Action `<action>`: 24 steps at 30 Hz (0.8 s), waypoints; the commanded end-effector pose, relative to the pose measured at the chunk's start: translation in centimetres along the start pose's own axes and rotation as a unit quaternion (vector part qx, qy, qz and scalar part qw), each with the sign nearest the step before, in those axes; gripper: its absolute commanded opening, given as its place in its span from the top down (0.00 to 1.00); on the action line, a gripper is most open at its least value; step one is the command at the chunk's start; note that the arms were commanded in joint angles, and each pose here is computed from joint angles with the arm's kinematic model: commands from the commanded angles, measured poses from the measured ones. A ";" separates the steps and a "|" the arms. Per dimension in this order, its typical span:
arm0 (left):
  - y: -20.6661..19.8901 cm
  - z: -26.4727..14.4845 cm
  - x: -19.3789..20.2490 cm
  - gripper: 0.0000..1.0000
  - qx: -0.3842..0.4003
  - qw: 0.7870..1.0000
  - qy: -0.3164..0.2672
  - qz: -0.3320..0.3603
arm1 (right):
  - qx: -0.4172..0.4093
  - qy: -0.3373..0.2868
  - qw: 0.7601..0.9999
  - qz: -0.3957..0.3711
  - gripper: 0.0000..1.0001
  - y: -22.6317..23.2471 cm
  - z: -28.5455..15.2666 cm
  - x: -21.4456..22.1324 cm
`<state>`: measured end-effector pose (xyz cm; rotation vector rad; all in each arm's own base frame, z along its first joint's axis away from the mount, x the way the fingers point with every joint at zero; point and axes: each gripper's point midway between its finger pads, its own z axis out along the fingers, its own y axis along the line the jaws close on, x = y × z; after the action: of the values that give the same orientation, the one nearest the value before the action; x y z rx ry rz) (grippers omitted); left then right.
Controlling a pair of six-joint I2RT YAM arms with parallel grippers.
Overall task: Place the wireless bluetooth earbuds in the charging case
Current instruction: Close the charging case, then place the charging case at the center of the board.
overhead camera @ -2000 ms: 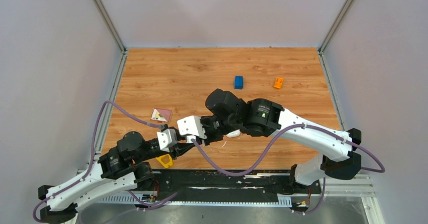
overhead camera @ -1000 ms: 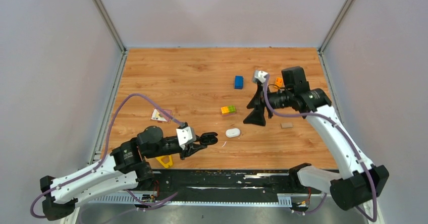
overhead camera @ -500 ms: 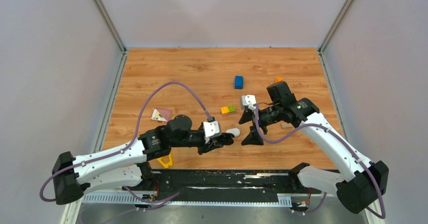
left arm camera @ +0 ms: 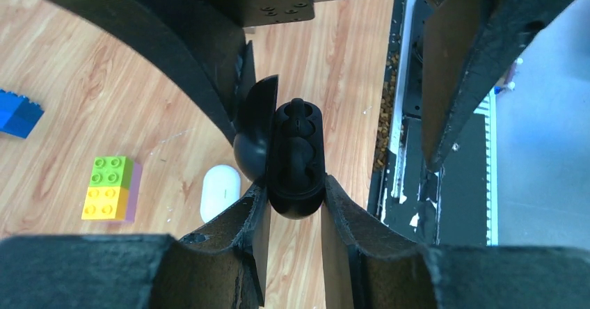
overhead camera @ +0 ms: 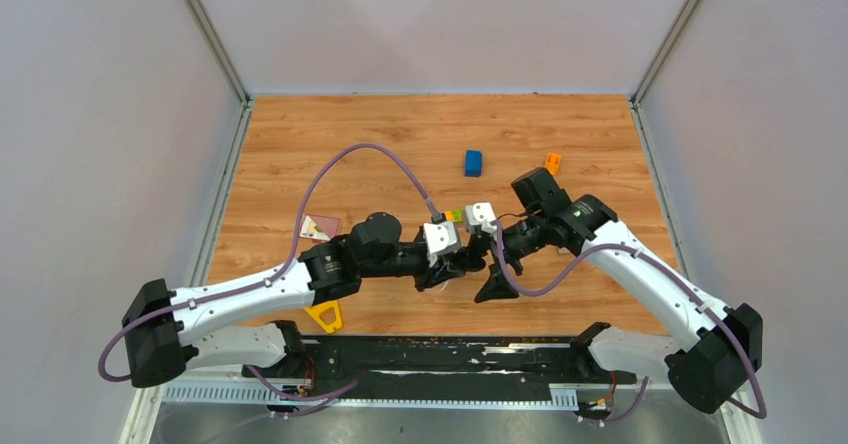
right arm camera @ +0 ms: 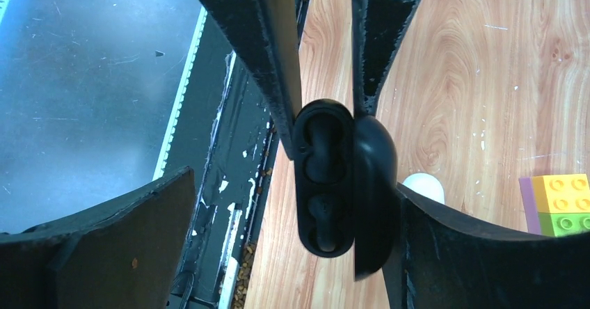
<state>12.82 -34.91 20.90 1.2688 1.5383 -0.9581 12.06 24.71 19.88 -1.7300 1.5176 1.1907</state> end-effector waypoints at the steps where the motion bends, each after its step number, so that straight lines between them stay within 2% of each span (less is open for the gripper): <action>1: 2.5 0.1 -2.9 1.00 -0.079 0.995 -0.043 -0.046 | -0.001 -0.019 0.999 -0.031 0.07 0.9 -1.0 -1.9; 3: 3.0 0.1 -1.9 1.00 -0.094 0.993 -0.030 -0.064 | 0.029 -0.009 0.999 -0.026 0.06 0.1 -1.8 -2.3; 7: 2.0 0.0 -0.1 1.00 -0.083 0.990 -0.022 -0.109 | 0.150 0.031 0.988 -0.014 0.01 -4.1 -4.5 -1.7; 12: 1.1 -1.1 2.2 1.00 -0.088 0.978 -0.023 -0.188 | 0.260 -0.018 0.964 0.058 0.00 -7.5 -7.9 -1.8; 15: 1.8 -2.3 3.4 1.00 -0.130 0.964 -0.013 -0.230 | 0.270 -0.035 0.954 0.126 0.00 -8.1 -7.6 0.1; 19: 3.7 -4.1 5.5 1.00 -0.217 0.939 0.030 -0.265 | 0.268 -0.036 0.942 0.197 0.00 -8.6 -6.4 3.0; 24: 5.3 -5.2 8.4 1.00 -0.294 0.909 0.069 -0.288 | 0.292 -0.059 0.931 0.210 0.00 -9.2 -7.0 4.4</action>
<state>14.94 -28.53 14.85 0.6445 2.0878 -0.8061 20.95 18.88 16.67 -1.0792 2.0289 0.8821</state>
